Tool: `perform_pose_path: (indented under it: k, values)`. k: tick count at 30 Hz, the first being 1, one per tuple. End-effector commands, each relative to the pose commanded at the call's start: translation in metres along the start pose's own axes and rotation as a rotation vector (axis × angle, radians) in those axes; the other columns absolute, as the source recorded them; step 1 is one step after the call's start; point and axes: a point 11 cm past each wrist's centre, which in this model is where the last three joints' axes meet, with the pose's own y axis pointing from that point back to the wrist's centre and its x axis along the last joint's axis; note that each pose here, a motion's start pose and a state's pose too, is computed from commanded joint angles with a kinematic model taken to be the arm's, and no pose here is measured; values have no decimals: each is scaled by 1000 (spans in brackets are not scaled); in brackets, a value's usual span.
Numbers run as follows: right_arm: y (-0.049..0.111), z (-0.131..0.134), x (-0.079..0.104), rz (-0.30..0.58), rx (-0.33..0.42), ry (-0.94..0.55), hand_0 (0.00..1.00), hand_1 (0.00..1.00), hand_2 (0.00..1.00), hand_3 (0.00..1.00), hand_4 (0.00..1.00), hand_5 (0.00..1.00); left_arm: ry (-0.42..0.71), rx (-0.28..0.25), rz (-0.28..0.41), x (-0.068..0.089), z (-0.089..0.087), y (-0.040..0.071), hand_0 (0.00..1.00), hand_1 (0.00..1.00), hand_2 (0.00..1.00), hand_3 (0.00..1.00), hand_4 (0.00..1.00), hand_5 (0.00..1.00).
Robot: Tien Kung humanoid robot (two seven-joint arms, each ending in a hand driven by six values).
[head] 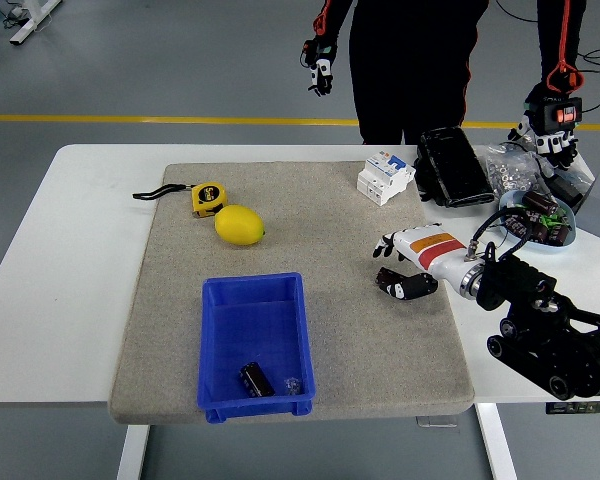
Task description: Pick up the battery,place it into the box
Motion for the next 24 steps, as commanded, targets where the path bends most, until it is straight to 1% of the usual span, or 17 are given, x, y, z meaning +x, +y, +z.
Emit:
perform_pose_path:
  k: [1,6,7,12,13,18,19,24]
  values:
    - [0,0,0,1,1,-1,423,552,677,765,957,359,0,0,0,0,0,0,655,650,656,581,629,583]
    - [1,1,-1,4,-5,-2,423,552,677,765,957,359,0,0,1,0,0,0,655,650,656,581,629,583]
    - [1,3,-2,5,-10,-4,354,497,664,728,928,360,1,-1,1,0,0,0,656,650,657,581,629,583]
    - [3,7,-6,19,-23,-15,354,497,664,728,928,360,0,-1,1,-1,1,0,656,650,657,581,629,583]
    - [3,8,-6,20,-25,-18,272,423,560,574,823,316,-1,-2,0,-1,1,0,656,650,657,581,628,583]
    - [6,13,-15,8,-50,-42,272,423,560,574,823,316,-2,-2,-2,-2,1,0,656,650,657,581,628,583]
    - [6,15,-16,7,-54,-45,237,395,509,491,777,311,-2,-3,-2,-2,1,0,653,650,659,581,628,582]
    - [8,14,-21,6,-57,-58,237,395,509,491,777,311,-2,-1,-4,-3,0,0,653,650,659,581,628,582]
